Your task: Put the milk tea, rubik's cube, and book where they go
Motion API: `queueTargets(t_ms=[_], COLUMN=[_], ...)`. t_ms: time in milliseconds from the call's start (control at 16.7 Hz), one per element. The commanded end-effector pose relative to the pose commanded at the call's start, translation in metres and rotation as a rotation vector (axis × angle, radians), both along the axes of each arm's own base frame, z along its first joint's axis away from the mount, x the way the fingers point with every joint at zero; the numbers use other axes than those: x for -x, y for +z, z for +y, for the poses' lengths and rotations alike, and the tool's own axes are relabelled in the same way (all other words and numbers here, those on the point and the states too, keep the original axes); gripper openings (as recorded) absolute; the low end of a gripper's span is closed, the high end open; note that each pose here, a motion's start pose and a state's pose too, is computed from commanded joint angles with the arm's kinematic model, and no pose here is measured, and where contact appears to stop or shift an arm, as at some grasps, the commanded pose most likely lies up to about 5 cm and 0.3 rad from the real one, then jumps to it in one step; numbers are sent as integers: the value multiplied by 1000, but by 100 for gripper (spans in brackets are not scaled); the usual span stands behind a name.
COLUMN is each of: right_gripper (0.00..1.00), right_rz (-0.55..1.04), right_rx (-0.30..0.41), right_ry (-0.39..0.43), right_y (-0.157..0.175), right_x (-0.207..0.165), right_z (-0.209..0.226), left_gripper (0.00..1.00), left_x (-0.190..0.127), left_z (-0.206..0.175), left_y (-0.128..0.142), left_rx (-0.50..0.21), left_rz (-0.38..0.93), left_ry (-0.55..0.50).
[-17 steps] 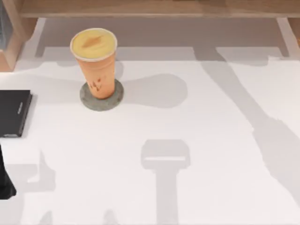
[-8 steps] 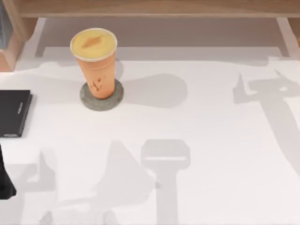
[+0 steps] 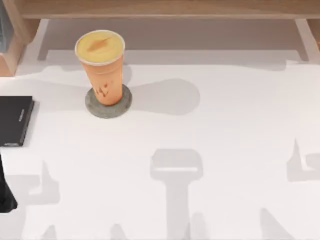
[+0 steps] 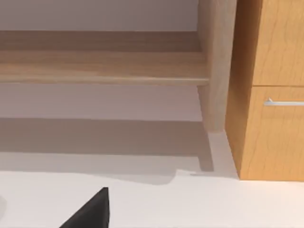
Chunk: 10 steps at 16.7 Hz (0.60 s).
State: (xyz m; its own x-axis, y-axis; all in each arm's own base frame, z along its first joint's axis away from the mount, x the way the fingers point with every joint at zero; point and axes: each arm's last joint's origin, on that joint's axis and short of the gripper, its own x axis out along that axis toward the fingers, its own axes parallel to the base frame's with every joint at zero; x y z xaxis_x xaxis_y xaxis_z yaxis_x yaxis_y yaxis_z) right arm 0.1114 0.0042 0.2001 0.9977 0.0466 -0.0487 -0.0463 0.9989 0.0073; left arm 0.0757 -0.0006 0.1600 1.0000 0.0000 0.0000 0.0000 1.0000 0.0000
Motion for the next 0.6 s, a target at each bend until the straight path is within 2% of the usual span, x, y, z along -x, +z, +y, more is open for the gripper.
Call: queueTargets(t_ms=[240, 540, 600], right_gripper=[100, 100, 100], right_rz=[-43, -49, -49], right_rx=[5, 6, 6], right_ry=[-40, -46, -46], right_y=[-36, -40, -40], right_x=[6, 6, 6], right_z=[-5, -5, -5], left_gripper=[100, 100, 100], left_x=[0, 0, -7], left_z=[0, 0, 1], left_y=[0, 0, -3], left_rx=[0, 0, 3], left_rz=[0, 0, 134], left_ry=[0, 0, 16])
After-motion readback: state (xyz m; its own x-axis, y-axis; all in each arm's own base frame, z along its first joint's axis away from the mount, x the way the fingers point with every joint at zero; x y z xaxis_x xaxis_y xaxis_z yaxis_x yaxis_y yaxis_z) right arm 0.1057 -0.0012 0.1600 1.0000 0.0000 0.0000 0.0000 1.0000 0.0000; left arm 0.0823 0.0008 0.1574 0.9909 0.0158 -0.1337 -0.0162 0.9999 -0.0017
